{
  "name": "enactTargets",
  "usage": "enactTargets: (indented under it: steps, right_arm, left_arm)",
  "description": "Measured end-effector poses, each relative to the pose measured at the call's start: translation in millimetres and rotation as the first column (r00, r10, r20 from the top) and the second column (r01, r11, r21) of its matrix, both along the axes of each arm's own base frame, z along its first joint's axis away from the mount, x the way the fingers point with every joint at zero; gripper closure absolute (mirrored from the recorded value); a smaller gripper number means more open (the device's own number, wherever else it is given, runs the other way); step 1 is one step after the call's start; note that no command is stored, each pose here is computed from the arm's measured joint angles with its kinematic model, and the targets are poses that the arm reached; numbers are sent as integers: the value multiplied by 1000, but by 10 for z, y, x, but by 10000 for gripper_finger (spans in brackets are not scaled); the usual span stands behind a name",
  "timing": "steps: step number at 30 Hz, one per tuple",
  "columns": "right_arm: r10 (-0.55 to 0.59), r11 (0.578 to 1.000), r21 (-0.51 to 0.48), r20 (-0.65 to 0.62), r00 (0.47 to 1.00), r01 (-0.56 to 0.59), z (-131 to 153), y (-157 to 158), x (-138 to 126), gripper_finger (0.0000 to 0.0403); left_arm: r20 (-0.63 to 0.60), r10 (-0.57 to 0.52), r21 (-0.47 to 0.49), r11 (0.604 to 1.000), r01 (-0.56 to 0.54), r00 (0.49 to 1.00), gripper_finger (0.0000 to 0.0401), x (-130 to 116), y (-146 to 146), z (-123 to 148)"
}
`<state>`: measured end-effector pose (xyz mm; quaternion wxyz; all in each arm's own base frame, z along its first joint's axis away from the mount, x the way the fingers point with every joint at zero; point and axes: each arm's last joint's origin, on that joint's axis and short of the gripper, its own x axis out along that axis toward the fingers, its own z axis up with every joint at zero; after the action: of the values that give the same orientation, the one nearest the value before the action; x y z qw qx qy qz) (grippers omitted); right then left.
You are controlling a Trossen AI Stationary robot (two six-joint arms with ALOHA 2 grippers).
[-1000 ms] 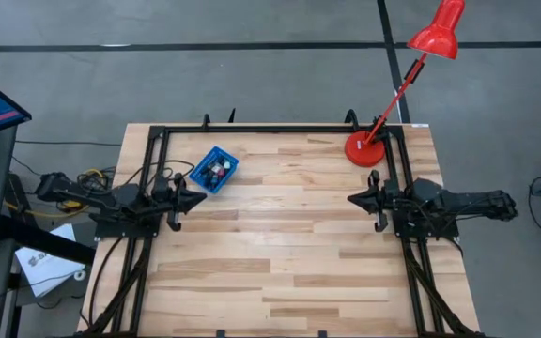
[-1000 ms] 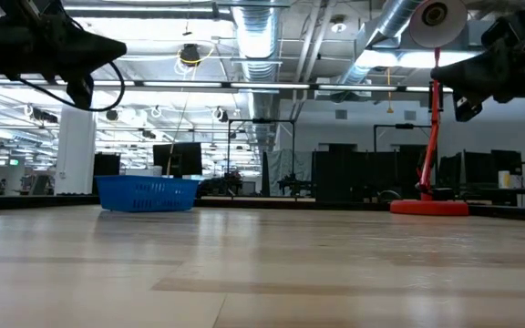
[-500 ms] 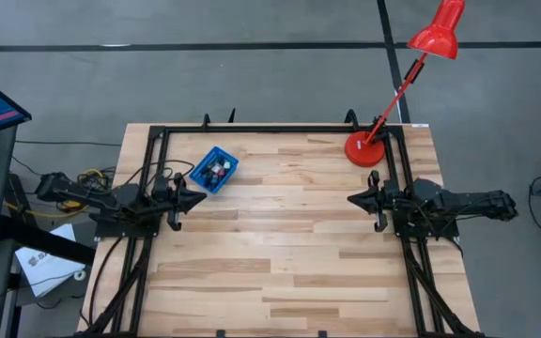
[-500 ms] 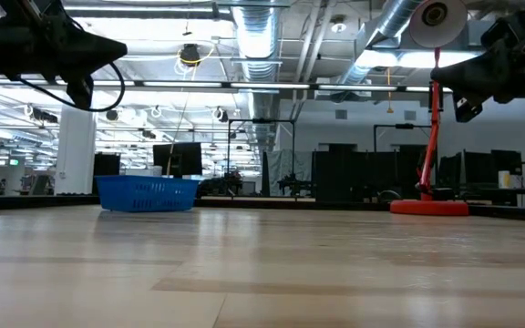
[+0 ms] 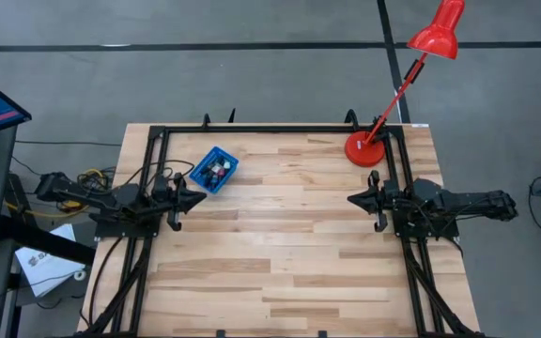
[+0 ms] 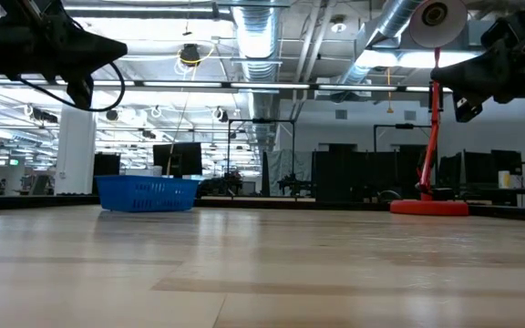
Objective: Pick & Place Nail Polish
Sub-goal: Return to Home Position
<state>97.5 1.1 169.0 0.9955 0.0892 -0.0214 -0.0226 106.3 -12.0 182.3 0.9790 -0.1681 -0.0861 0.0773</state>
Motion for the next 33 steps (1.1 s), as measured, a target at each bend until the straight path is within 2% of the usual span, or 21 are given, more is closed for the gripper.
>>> enactTargets:
  steps: [10, 17, 19, 23, 29, 33]
  right_arm:
    - [0, 1000, 0, -1, 1000, 0, -2, 0, 0, 403]
    - [0, 1000, 0, -1, 1000, 0, -2, 0, 0, 403]
    - [0, 1000, 0, -1, 1000, 0, -2, 0, 0, 403]
    - [0, 1000, 0, -1, 1000, 0, -2, 0, 1, 403]
    - [0, 1000, 0, -5, 1000, 0, -7, 0, 1, 403]
    - [0, 1000, 0, -3, 1000, 0, -5, 0, 1, 403]
  left_arm:
    - [2, 1, 7, 1000, -1, 1000, 399, -2, 0, 3]
    - [63, 14, 147, 989, -23, 998, 399, -87, 53, 70]
    - [88, -20, 205, 979, 1, 996, 399, -126, 64, 90]
    - [36, -132, 325, 939, 113, 991, 399, -118, 56, 49]
    - [-138, -295, 323, 889, 325, 945, 399, -96, 42, -117]
    - [-155, -288, 368, 871, 325, 945, 399, -96, 42, -128]
